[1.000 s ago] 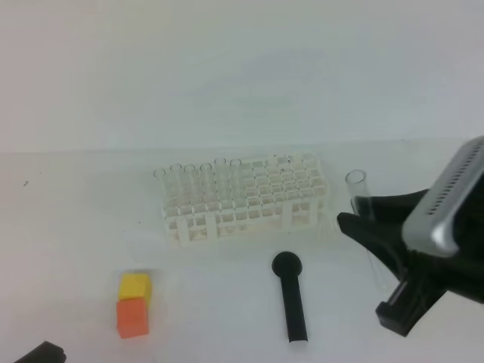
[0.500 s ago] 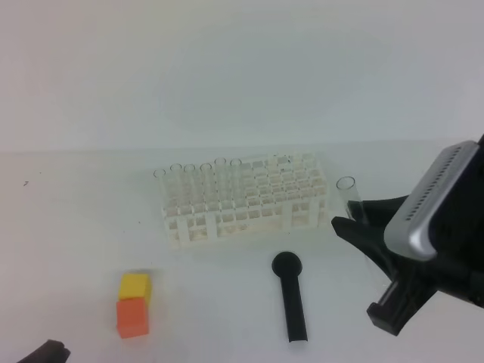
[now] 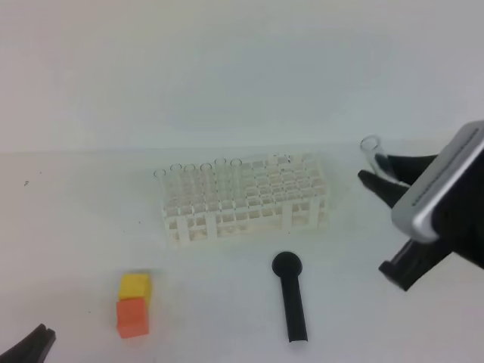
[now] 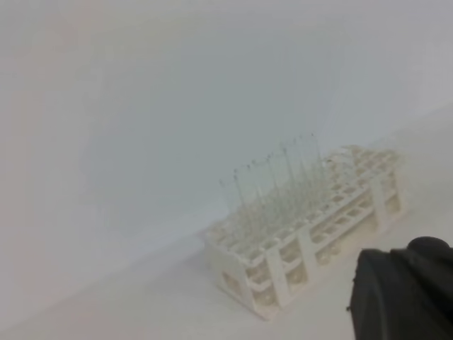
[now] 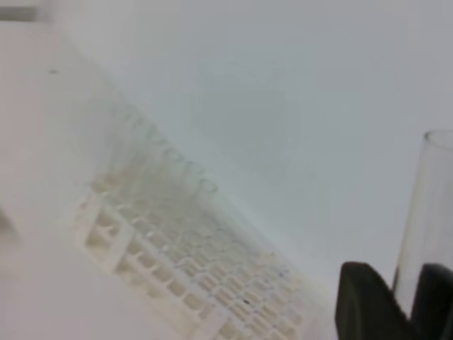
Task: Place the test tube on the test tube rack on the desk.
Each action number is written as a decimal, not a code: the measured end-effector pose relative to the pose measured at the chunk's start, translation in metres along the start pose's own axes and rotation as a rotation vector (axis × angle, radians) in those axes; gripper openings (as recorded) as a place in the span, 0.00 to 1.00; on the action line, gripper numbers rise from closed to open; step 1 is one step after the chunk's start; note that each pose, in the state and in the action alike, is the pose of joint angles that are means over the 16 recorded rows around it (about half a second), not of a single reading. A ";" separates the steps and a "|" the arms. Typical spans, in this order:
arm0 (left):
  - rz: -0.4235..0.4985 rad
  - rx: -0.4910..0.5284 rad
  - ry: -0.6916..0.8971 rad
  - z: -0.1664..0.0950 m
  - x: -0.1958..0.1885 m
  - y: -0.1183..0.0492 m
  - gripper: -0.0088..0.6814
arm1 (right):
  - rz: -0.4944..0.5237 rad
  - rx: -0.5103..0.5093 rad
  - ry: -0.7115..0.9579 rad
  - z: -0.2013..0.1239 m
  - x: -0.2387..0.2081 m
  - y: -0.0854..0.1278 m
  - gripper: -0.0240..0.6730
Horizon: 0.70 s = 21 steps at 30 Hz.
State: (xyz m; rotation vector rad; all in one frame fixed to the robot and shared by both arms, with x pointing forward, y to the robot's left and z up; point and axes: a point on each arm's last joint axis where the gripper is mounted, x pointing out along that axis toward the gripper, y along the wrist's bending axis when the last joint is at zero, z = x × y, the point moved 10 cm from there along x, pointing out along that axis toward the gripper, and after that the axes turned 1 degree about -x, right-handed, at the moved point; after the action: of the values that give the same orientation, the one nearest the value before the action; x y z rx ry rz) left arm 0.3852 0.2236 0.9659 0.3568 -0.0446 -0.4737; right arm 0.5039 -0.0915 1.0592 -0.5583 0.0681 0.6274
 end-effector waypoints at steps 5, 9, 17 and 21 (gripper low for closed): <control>0.005 -0.106 -0.003 0.001 0.000 0.001 0.01 | -0.095 0.054 -0.036 0.005 0.001 -0.018 0.21; 0.006 -0.117 -0.003 0.001 0.000 0.001 0.01 | -0.162 0.122 -0.083 0.010 0.005 -0.030 0.21; 0.006 -0.114 -0.003 0.001 0.000 0.001 0.01 | -0.188 0.256 -0.178 0.013 0.035 -0.026 0.21; 0.006 -0.112 -0.003 0.001 0.000 0.001 0.01 | -0.186 0.308 -0.191 0.006 0.059 -0.018 0.21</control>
State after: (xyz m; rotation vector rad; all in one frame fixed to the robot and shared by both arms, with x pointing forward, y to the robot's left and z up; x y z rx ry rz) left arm 0.3856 0.2243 0.9669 0.2460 -0.0221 -0.4682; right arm 0.5617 -0.0684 1.0595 -0.2027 -0.0660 0.4747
